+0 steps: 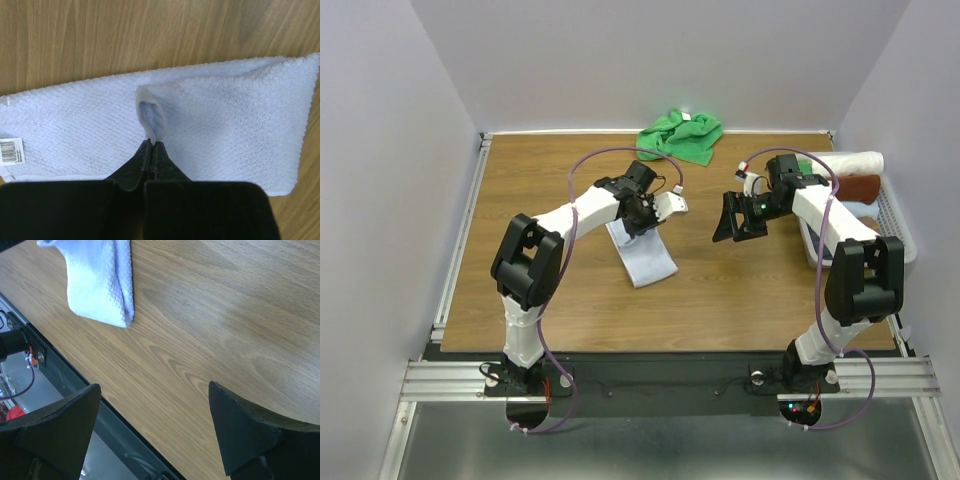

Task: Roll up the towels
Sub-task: Fold the towel, then roll the towel

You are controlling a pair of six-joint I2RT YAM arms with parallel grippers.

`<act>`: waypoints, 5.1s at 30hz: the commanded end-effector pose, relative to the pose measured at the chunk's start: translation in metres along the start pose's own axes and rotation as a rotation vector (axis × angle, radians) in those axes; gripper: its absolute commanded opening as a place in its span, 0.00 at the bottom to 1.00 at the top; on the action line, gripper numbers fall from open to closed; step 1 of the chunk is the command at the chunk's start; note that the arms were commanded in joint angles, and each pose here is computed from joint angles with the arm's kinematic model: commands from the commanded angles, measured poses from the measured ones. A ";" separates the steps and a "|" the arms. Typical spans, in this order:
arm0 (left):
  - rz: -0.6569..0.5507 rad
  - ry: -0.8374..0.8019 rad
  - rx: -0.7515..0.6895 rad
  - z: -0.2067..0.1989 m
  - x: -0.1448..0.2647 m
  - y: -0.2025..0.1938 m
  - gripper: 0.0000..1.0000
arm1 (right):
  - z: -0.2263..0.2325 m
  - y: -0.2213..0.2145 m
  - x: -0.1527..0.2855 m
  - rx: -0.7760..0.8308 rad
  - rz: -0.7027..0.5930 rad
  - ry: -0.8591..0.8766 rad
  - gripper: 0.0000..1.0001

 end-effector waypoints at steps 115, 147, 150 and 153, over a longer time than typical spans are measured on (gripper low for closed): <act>-0.040 -0.006 -0.556 -0.165 0.005 -0.061 0.14 | 0.076 -0.022 -0.184 0.045 0.316 0.261 0.37; -0.231 -0.275 -0.234 -0.116 0.048 -0.002 0.00 | 0.075 -0.032 -0.172 0.120 0.310 0.264 0.33; -0.216 -0.243 -0.221 -0.100 0.041 -0.006 0.00 | 0.082 -0.025 -0.168 0.137 0.292 0.277 0.34; -0.217 -0.222 -0.207 -0.088 0.036 -0.007 0.00 | 0.091 -0.016 -0.164 0.150 0.267 0.287 0.45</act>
Point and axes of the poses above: each gripper's point midway between its finger pads, its own x axis back along the fingers, its own z axis along the line the jaws close on, y = z × x, the point moved 4 cm from there along x, back along the fingers, and after that the axes turned 10 degrees about -x, right-handed, at the moved point
